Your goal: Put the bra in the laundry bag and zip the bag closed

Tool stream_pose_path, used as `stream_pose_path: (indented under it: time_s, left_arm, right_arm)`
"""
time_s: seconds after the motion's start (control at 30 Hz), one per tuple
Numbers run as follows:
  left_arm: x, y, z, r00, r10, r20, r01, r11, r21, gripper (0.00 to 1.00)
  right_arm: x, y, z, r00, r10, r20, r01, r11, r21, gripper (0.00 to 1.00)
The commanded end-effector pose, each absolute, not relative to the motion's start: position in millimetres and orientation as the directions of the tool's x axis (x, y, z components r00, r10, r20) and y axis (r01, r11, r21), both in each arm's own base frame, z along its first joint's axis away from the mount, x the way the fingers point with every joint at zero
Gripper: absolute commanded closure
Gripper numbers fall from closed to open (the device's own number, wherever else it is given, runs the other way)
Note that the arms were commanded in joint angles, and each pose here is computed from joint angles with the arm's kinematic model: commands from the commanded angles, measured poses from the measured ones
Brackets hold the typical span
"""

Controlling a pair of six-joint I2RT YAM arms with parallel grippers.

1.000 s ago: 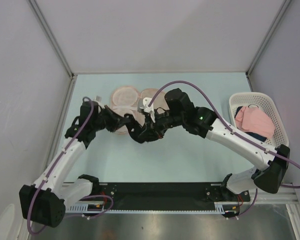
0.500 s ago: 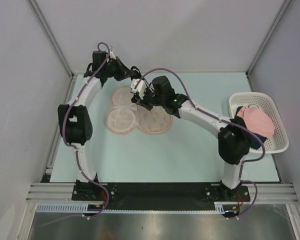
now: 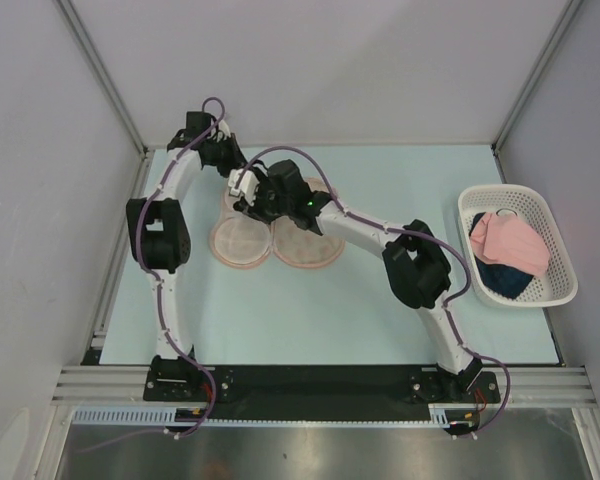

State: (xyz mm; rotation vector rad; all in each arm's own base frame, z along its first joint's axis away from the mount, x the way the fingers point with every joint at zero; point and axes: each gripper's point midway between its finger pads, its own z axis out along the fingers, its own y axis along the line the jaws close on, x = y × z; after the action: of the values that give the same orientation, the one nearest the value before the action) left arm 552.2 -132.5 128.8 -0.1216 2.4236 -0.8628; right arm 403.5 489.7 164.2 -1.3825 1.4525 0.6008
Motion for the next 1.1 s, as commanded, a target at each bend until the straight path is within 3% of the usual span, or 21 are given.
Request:
stream_pose_path:
  time_s: [0.0, 0.37, 0.4, 0.43, 0.47, 0.53, 0.57, 0.6, 0.67, 0.7, 0.77, 0.87, 0.9, 1.0, 1.07]
  left_arm:
    - [550, -103, 126, -0.83, -0.209, -0.517, 0.104, 0.853, -0.511, 1.0]
    - [571, -92, 98, -0.843, -0.228, -0.486, 0.062, 0.858, -0.509, 1.0]
    - [571, -89, 100, -0.841, -0.23, -0.489, 0.054, 0.865, -0.499, 0.94]
    - [572, -85, 101, -0.836, -0.231, -0.497, 0.043, 0.876, -0.48, 0.87]
    - [573, -76, 100, -0.827, -0.232, -0.512, 0.015, 0.901, -0.434, 0.78]
    - [569, -66, 121, -0.807, -0.233, -0.543, -0.003, 0.921, -0.39, 0.62]
    - [570, -40, 131, -0.78, -0.258, -0.57, -0.057, 0.936, -0.346, 0.55]
    - [563, -32, 152, -0.757, -0.264, -0.598, -0.075, 0.944, -0.322, 0.31]
    - [554, -16, 175, -0.718, -0.288, -0.634, -0.127, 0.949, -0.288, 0.1]
    - [545, -4, 171, -0.712, -0.298, -0.636, -0.18, 0.953, -0.245, 0.01]
    - [530, 3, 204, -0.658, -0.301, -0.69, -0.198, 0.953, -0.228, 0.0]
    - [491, -5, 188, -0.67, -0.34, -0.66, -0.211, 0.939, -0.27, 0.01]
    - [475, -10, 157, -0.702, -0.354, -0.618, -0.219, 0.933, -0.286, 0.02]
    - [445, -33, 124, -0.73, -0.405, -0.55, -0.2, 0.897, -0.395, 0.05]
    - [434, -42, 121, -0.733, -0.436, -0.522, -0.205, 0.873, -0.442, 0.06]
  right_arm:
    - [398, 514, 173, 0.213, -0.406, -0.889, -0.937, 0.174, -0.303, 1.0]
    - [403, 530, 137, 0.226, -0.491, -0.841, -0.939, 0.121, -0.323, 1.0]
    - [403, 531, 133, 0.224, -0.501, -0.836, -0.937, 0.125, -0.325, 1.0]
    - [399, 533, 130, 0.212, -0.501, -0.839, -0.942, 0.123, -0.311, 0.95]
    - [395, 534, 124, 0.188, -0.51, -0.84, -0.952, 0.117, -0.284, 0.75]
    - [378, 541, 122, 0.152, -0.506, -0.849, -0.97, 0.086, -0.225, 0.55]
    - [370, 540, 120, 0.083, -0.507, -0.858, -0.981, 0.11, -0.16, 0.38]
    - [363, 542, 124, 0.048, -0.5, -0.865, -0.986, 0.117, -0.122, 0.27]
    - [345, 544, 128, -0.116, -0.474, -0.873, -0.985, 0.17, 0.039, 0.03]
    - [340, 539, 140, -0.193, -0.447, -0.874, -0.972, 0.206, 0.109, 0.0]
    - [347, 524, 160, -0.415, -0.314, -0.854, -0.893, 0.32, 0.317, 0.0]
    - [363, 475, 167, -0.643, -0.111, -0.758, -0.696, 0.499, 0.517, 0.0]
    - [389, 443, 159, -0.747, 0.02, -0.665, -0.523, 0.599, 0.606, 0.0]
    - [408, 366, 133, -0.852, 0.171, -0.495, -0.242, 0.709, 0.662, 0.0]
    - [405, 329, 125, -0.86, 0.211, -0.466, -0.171, 0.74, 0.651, 0.0]
